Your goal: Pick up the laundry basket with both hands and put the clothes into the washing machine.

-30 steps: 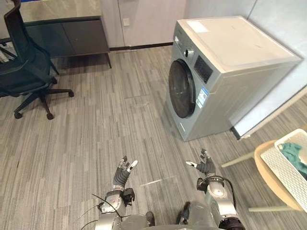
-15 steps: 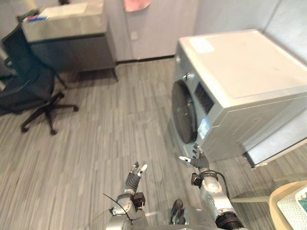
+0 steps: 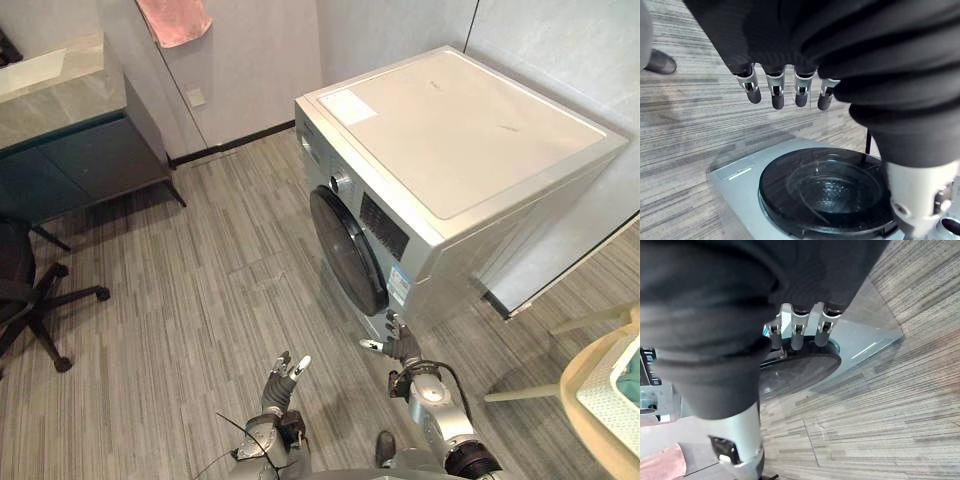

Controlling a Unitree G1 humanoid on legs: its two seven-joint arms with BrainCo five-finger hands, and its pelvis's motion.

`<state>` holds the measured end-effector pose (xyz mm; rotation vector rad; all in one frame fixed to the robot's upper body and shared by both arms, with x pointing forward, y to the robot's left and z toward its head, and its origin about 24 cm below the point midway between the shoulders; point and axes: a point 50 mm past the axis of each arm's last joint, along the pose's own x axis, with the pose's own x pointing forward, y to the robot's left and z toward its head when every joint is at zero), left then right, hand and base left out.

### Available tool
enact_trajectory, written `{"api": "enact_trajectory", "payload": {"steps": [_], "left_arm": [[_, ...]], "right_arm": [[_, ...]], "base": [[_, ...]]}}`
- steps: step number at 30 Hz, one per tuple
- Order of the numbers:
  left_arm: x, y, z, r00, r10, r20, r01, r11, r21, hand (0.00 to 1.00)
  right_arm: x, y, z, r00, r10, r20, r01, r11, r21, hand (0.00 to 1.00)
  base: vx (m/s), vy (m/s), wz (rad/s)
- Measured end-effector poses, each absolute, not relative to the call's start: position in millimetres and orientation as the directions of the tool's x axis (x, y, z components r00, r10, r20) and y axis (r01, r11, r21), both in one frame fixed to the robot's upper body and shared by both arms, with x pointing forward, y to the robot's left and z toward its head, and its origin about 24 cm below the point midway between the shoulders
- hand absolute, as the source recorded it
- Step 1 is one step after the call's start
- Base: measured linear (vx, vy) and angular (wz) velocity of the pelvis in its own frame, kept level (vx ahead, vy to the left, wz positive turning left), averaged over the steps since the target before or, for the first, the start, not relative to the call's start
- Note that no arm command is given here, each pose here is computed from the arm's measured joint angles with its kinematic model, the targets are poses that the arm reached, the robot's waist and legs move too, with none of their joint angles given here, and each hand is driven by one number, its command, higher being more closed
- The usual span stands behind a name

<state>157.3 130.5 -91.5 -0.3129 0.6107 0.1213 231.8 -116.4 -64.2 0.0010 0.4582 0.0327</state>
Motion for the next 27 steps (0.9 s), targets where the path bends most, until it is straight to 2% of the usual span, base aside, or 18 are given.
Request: {"api": "enact_trajectory", "payload": {"steps": [5,10,15,18,27], "left_arm": [[154,148,-93,0.808,0.067,-0.586,-0.228,0.952,-0.205,0.0],[159,147,-89,0.823,0.064,-0.564,-0.217,0.954,-0.207,0.0],[178,128,-73,0.877,-0.004,-0.481,-0.135,0.957,-0.255,0.0],[183,126,-67,0.892,0.005,-0.453,-0.15,0.947,-0.285,0.0],[215,99,-42,0.933,-0.053,-0.357,-0.095,0.919,-0.383,0.0]], "right_arm": [[248,-109,-51,0.918,0.03,-0.396,-0.024,0.999,0.021,0.0],[291,-117,-14,0.963,-0.034,-0.267,0.035,0.999,-0.001,0.0],[347,-167,51,0.969,-0.232,-0.081,0.228,0.972,-0.046,0.0],[369,-186,94,0.943,-0.333,0.028,0.334,0.942,-0.042,0.0],[368,-154,118,0.885,-0.457,0.09,0.456,0.889,0.033,0.0]], "base": [[0.03,0.294,0.0],[-0.02,0.118,-0.05],[-0.06,0.011,-0.02],[-0.03,-0.04,0.0],[0.03,-0.038,0.0]]}}
